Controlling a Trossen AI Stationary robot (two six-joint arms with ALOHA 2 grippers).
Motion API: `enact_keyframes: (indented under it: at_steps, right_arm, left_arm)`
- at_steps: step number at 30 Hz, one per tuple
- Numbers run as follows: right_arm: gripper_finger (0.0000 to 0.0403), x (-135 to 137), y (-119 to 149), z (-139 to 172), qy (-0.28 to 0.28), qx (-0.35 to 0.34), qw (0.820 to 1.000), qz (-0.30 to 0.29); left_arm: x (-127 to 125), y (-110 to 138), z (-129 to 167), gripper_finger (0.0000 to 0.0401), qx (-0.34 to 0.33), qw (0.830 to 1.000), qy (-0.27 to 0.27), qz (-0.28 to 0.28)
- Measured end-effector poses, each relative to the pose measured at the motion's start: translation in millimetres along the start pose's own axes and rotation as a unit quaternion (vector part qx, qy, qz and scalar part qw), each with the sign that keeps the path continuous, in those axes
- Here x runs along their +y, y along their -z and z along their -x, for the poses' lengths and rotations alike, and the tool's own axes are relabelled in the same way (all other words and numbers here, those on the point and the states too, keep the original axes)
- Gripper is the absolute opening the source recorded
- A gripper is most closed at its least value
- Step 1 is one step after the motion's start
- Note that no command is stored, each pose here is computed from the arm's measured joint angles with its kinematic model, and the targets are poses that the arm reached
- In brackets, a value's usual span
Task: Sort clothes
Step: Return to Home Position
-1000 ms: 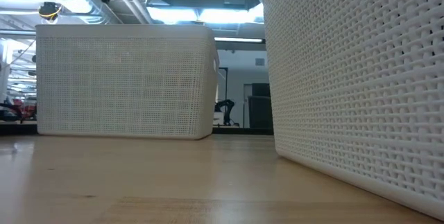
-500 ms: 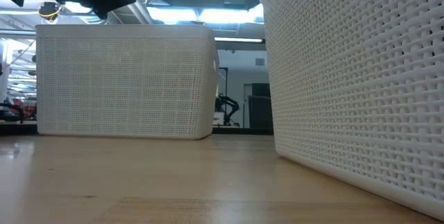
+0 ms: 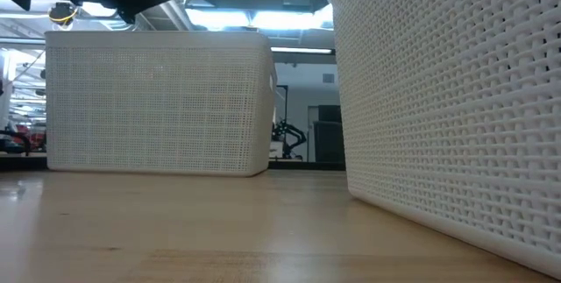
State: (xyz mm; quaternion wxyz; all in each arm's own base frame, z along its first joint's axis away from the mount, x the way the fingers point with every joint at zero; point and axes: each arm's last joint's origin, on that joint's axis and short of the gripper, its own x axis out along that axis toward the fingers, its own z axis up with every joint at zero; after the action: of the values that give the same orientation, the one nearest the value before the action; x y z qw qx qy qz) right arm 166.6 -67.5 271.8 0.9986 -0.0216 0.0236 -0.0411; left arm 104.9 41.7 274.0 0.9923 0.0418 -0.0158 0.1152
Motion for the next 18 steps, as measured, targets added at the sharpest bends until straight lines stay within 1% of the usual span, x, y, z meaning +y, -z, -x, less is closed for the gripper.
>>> enact_keyframes:
  at_steps: [1, 5, 7, 14, 18]
  right_arm:
    - [0.0017, 1, 3, 3, 0.005, -0.004, 1.000, -0.003]
    - [0.0017, 4, 16, 17, 0.058, -0.008, 0.998, -0.015]
    - [0.0017, 6, 18, 24, 0.076, -0.023, 0.997, -0.011]
    - [0.0017, 13, 32, 44, 0.100, -0.053, 0.993, -0.030]
    - [0.0017, 15, 47, 49, 0.104, -0.051, 0.992, -0.040]
  left_arm:
    - [0, 0, 0, 0.0155, 0.000, 1.000, 0.000, 0.000]
    - [0, 0, 0, 0.0155, 0.000, 1.000, 0.000, -0.004]
    - [0, 0, 0, 0.0155, 0.000, 1.000, 0.000, -0.004]
    - [0, 1, 0, 0.0155, 0.004, 1.000, 0.000, -0.003]
    - [0, 1, 0, 0.0155, 0.004, 1.000, 0.000, -0.003]
